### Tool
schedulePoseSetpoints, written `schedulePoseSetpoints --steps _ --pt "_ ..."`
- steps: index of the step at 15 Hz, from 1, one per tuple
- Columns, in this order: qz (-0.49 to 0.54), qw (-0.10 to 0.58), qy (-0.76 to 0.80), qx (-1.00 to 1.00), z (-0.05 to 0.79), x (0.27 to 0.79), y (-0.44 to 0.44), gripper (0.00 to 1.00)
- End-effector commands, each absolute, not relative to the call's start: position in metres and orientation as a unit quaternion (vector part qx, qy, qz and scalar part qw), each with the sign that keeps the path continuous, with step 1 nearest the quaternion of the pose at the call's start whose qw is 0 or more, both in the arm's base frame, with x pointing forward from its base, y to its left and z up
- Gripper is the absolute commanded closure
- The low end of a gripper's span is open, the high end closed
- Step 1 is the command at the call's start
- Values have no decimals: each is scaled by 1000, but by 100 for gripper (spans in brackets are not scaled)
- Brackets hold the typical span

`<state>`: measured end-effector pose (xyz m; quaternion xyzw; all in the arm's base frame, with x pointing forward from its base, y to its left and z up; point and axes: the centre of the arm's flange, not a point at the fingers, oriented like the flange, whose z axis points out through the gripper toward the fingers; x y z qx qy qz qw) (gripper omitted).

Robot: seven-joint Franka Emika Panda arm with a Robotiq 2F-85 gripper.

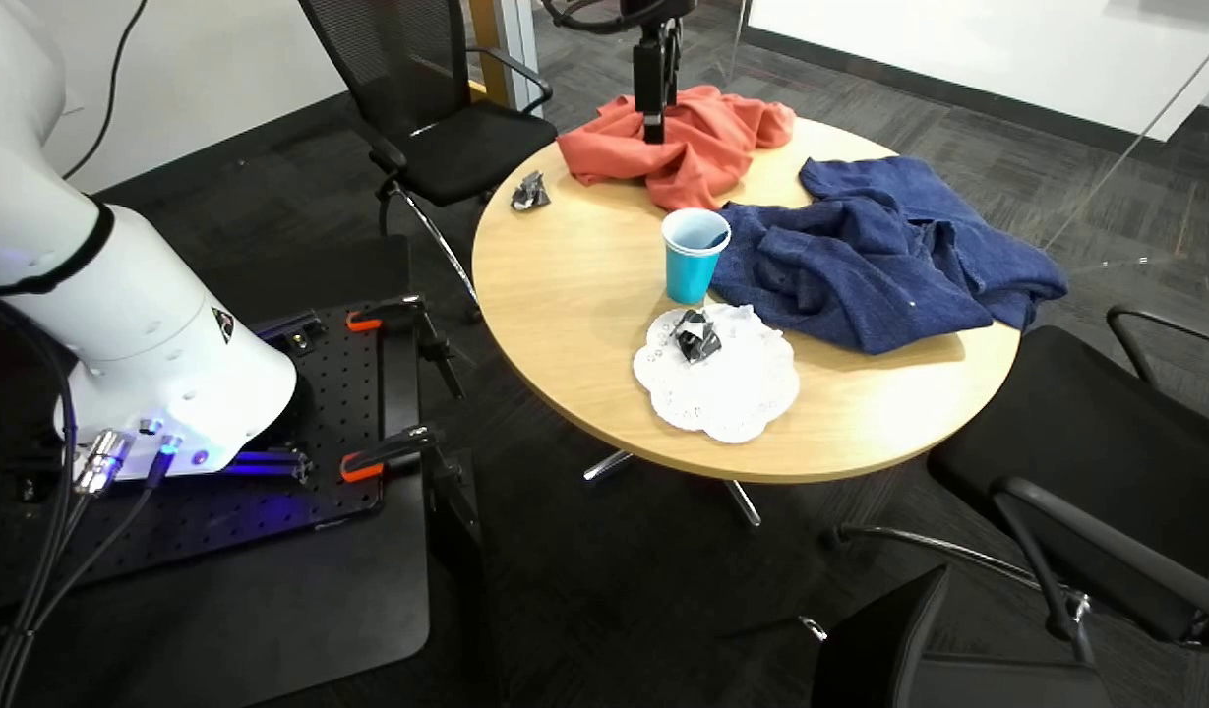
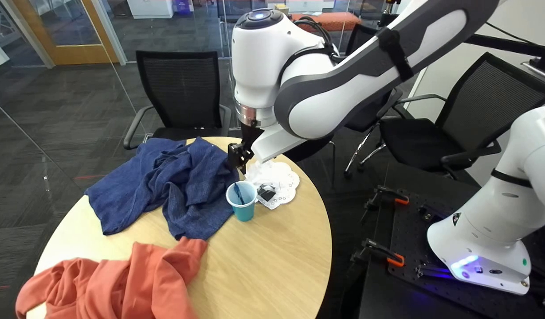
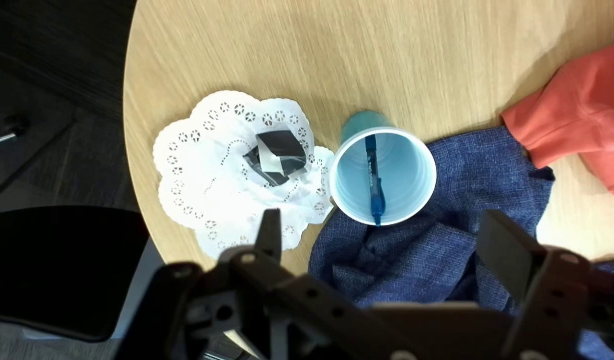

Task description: Take the pen out of the blue cup

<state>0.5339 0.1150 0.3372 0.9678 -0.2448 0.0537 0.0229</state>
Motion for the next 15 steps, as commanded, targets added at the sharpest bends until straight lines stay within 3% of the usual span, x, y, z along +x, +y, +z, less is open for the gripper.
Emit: schedulePoseSetpoints --steps 1,15 --pt "40 20 -246 968 310 550 114 0" --pt "50 -11 -212 976 226 583 118 0"
